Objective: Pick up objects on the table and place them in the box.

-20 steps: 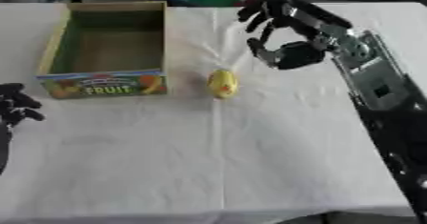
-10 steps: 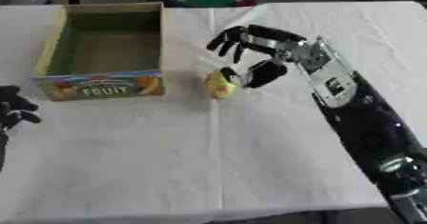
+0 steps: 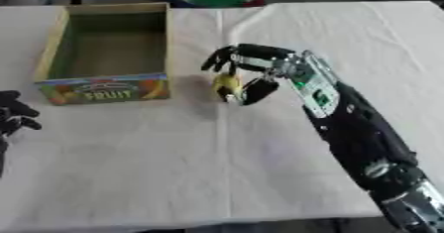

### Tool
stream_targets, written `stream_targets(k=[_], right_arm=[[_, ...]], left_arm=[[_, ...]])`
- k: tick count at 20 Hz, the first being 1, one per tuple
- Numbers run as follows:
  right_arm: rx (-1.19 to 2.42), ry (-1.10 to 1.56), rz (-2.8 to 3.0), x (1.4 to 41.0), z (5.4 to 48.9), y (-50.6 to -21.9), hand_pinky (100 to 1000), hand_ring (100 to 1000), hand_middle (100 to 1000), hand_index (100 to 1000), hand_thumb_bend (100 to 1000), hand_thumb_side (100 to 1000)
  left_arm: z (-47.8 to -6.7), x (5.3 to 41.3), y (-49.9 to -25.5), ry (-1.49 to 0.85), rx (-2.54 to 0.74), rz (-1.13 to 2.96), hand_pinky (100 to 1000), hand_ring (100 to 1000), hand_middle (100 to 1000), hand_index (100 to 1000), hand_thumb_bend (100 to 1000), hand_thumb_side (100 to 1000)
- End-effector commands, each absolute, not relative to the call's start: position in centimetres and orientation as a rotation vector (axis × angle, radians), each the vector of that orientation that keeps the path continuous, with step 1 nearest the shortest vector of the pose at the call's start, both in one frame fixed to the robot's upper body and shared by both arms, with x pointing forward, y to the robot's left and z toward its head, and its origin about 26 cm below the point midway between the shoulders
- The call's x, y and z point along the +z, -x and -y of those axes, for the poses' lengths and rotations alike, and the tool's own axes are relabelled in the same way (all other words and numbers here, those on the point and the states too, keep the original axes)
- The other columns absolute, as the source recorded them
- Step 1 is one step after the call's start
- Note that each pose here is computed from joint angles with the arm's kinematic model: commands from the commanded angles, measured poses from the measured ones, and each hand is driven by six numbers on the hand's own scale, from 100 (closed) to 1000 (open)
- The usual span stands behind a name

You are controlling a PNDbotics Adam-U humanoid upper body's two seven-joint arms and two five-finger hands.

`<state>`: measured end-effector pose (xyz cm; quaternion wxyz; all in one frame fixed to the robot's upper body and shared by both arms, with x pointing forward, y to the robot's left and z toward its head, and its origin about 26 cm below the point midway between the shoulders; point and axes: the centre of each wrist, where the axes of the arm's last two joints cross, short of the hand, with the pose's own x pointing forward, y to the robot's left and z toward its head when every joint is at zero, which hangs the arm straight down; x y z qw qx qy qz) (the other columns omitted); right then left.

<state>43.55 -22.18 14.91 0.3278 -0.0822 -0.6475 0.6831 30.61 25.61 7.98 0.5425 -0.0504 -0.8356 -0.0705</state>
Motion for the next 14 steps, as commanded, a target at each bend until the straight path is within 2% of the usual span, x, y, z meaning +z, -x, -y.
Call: stream_targets(k=[1, 7, 14], right_arm=[[1.834, 0.268, 1.703, 15.82, 22.05, -43.84, 714, 859, 863, 901, 100, 227], [1.887, 0.394, 1.735, 16.03, 21.68, -43.85, 774, 889, 884, 912, 100, 246], [2.029, 0.611, 1.686, 15.48, 21.54, -43.94, 794, 886, 895, 917, 100, 299]], left_arm=[[-25.88, 8.64, -30.72, 0.114, -0.193, 2.002, 483, 564, 499, 691, 100, 767], [-25.85, 8.67, -30.75, 0.116, -0.196, 2.003, 483, 564, 499, 691, 100, 767], [-25.87, 8.67, -30.76, 0.115, -0.197, 2.002, 483, 565, 500, 692, 100, 767]])
